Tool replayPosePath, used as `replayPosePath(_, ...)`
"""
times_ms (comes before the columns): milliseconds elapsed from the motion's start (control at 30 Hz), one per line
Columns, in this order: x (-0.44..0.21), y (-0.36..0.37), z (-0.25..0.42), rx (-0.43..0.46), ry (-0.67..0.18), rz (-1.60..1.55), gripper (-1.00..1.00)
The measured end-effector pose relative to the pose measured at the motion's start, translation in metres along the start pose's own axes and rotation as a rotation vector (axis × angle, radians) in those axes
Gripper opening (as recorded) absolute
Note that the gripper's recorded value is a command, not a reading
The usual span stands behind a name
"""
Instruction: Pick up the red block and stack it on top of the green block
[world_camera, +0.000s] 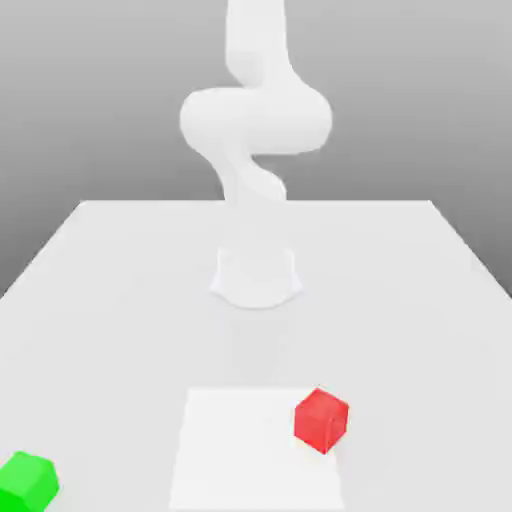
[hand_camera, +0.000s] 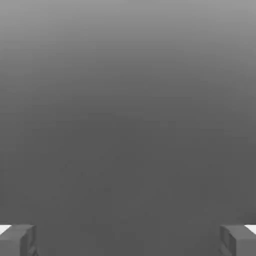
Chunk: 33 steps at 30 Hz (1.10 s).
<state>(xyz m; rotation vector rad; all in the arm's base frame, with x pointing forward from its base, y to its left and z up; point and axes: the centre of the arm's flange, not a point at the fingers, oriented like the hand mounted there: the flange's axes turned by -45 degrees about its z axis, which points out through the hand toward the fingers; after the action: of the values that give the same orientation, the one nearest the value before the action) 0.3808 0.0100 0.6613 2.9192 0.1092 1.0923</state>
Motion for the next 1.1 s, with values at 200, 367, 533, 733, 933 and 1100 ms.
replayPosePath(200, -0.046, -0.03, 0.142, 0.045, -0.212, -0.23, 0.0)
replayPosePath(367, -0.112, -0.054, 0.236, 0.115, -0.375, -0.413, 0.0)
replayPosePath(533, -0.197, -0.077, 0.306, 0.213, -0.529, -0.59, 0.0)
replayPosePath(733, -0.29, -0.096, 0.359, 0.32, -0.652, -0.737, 0.0)
replayPosePath(933, -0.325, -0.098, 0.394, 0.324, -0.658, -0.741, -1.0)
replayPosePath(1100, -0.327, -0.098, 0.397, 0.324, -0.659, -0.741, -1.0)
